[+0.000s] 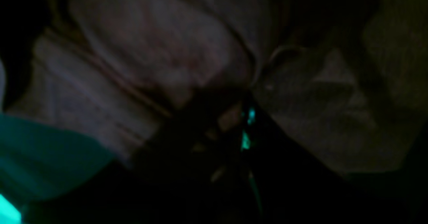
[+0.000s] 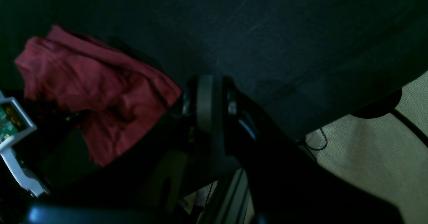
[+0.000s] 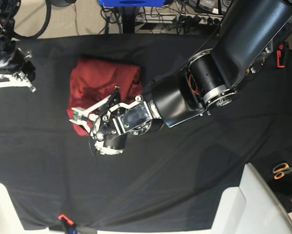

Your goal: Fold the T-shirt properly

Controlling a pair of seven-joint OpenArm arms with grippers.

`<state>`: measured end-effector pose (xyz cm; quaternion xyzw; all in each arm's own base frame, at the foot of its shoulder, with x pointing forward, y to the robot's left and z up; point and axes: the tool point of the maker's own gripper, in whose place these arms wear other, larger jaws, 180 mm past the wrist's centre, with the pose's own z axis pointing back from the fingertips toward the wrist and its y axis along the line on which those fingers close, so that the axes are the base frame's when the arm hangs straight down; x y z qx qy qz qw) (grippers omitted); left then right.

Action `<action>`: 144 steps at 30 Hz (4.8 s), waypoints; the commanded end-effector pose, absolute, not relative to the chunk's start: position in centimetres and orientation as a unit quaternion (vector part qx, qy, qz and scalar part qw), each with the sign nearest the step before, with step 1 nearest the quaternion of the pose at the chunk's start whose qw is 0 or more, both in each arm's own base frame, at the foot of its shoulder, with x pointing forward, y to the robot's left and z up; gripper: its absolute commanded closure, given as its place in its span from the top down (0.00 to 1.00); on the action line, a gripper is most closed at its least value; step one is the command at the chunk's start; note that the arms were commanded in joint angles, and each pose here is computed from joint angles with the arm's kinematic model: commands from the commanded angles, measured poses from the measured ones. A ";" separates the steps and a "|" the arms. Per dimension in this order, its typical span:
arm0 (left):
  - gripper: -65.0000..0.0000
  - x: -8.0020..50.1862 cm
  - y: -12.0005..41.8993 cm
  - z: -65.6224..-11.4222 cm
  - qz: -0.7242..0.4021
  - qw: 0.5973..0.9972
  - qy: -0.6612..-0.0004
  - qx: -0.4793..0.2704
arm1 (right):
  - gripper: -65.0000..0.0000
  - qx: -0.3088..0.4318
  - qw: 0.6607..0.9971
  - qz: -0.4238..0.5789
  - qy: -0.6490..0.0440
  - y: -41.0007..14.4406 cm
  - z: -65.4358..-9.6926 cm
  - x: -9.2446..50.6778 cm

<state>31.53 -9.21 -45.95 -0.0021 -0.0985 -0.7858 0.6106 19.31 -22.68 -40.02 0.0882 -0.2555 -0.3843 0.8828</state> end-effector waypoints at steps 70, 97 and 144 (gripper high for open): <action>0.32 42.5 -9.7 -34.6 -0.695 0.680 -0.233 0.022 | 0.08 0.076 0.885 -0.375 -0.265 -23.6 -39.5 19.2; 0.00 28.7 22.1 -34.5 -0.432 0.830 -0.326 0.134 | 0.08 -0.121 0.898 -0.331 -0.262 -32.8 -37.7 11.6; 0.00 -6.7 20.2 -64.0 -0.131 0.985 -0.074 -0.084 | 0.09 -0.120 0.983 0.138 0.033 -22.0 -64.9 -9.5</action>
